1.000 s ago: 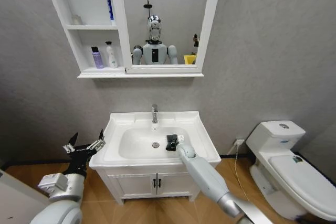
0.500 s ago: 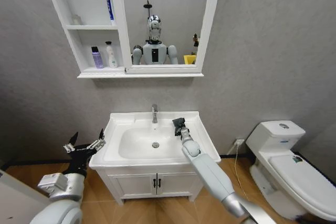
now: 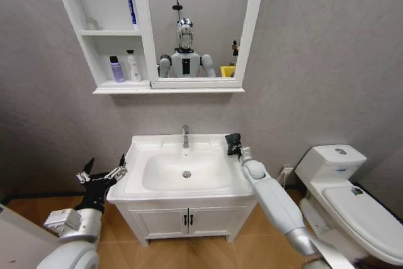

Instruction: Move facial cleanser and shampoo from washbasin to cabinet, then wipe washbasin with towel.

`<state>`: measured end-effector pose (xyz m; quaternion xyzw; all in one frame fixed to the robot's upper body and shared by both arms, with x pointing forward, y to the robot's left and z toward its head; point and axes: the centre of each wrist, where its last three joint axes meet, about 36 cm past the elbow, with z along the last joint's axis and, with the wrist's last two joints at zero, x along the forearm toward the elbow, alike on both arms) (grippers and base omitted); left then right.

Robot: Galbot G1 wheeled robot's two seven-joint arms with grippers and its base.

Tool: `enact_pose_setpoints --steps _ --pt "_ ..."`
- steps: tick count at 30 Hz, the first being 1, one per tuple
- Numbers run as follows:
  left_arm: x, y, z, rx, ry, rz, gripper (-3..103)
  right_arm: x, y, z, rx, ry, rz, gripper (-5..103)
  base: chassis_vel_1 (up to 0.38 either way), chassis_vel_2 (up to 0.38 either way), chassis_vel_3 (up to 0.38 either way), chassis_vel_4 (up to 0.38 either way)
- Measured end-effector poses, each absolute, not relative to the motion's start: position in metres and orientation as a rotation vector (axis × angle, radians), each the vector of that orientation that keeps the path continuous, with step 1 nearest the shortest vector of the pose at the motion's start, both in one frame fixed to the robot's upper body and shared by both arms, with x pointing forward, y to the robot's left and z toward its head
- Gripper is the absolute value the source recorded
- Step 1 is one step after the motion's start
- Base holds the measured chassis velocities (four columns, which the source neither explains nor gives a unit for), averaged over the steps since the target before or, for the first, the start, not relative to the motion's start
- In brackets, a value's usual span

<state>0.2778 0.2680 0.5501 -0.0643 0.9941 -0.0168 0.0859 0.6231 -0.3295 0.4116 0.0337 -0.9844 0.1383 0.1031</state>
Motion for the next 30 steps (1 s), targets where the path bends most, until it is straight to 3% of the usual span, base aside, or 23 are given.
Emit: enact_pose_setpoints --steps 2,5,7,11,17,18,22,23,29,30 --pt "0.277 0.267 0.552 -0.184 2.960 -0.048 100 0.624 -0.336 0.408 0.139 -2.916 0.382 28 0.000 0.000 0.000 0.000" --pt "0.276 0.268 0.553 -0.180 2.958 -0.044 100 0.625 -0.342 0.408 0.191 -2.940 0.329 34 0.000 0.000 0.000 0.000" --pt "0.275 0.268 0.554 -0.180 2.957 -0.042 100 0.631 -0.341 0.403 0.219 -2.976 0.320 50 0.000 0.000 0.000 0.000" --pt "0.274 0.268 0.555 -0.181 2.958 -0.041 100 0.636 -0.335 0.403 0.217 -3.000 0.326 56 0.000 0.000 0.000 0.000" --pt "0.272 0.271 0.558 -0.180 2.951 -0.044 100 0.629 -0.324 0.430 0.070 -3.092 0.385 83 0.000 0.000 0.000 0.000" --pt "0.272 0.271 0.558 -0.180 2.951 -0.044 100 0.629 -0.324 0.430 0.070 -3.092 0.385 83 0.000 0.000 0.000 0.000" --pt "0.272 0.274 0.561 -0.185 2.947 -0.059 100 0.568 -0.326 0.479 -0.131 -3.132 0.447 99 0.000 0.000 0.000 0.000" --pt "0.272 0.274 0.561 -0.185 2.947 -0.059 100 0.568 -0.326 0.479 -0.131 -3.132 0.447 99 0.000 0.000 0.000 0.000" --pt "0.271 0.276 0.559 -0.196 2.948 -0.083 100 0.435 -0.292 0.487 -0.200 -3.128 0.406 100 0.000 0.000 0.000 0.000" --pt "0.271 0.276 0.559 -0.196 2.948 -0.083 100 0.435 -0.292 0.487 -0.200 -3.128 0.406 100 0.000 0.000 0.000 0.000"
